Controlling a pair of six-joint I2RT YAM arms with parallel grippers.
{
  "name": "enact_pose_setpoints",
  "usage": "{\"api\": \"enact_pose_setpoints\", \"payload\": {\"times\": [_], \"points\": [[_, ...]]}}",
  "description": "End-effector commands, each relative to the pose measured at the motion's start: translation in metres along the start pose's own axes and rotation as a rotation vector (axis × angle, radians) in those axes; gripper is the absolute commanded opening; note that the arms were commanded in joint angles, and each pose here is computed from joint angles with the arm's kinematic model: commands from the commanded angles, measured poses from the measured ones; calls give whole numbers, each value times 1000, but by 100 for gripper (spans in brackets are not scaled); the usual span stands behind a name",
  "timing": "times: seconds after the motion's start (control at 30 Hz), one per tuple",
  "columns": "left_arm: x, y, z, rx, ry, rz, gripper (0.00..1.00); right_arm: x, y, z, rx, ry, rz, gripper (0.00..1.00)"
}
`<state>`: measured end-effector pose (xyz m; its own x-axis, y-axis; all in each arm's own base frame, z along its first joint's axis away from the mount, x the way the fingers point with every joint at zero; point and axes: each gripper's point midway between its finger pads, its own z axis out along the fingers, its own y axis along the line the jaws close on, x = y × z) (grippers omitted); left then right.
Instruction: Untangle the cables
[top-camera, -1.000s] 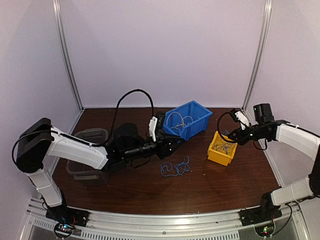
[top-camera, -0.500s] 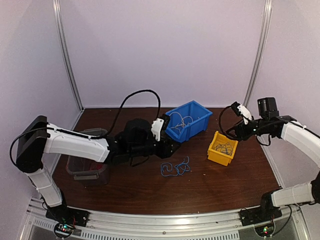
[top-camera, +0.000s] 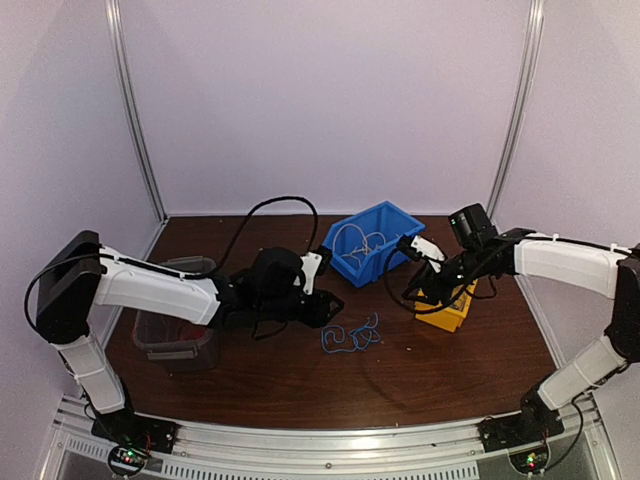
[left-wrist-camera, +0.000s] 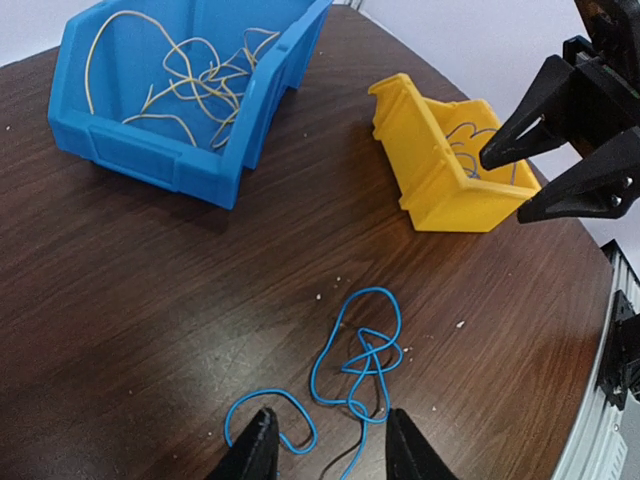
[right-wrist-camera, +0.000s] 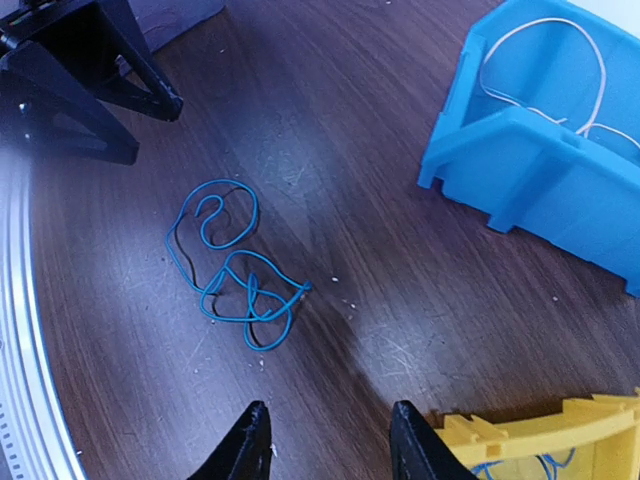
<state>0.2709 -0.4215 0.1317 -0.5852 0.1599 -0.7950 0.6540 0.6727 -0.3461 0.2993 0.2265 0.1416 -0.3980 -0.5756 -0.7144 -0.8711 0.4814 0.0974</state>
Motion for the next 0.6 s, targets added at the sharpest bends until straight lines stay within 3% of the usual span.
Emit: {"api": "enact_pose_setpoints", "payload": {"times": [0.0, 0.23, 0.57], "points": [[20, 16, 4, -25, 57, -27, 36, -19, 3, 19, -25, -6, -42, 39], [49, 34, 14, -84, 144, -93, 37, 0, 15, 66, -92, 98, -7, 38], [67, 39, 17, -49, 170, -151, 31, 12, 27, 99, -170, 165, 64, 36]]}}
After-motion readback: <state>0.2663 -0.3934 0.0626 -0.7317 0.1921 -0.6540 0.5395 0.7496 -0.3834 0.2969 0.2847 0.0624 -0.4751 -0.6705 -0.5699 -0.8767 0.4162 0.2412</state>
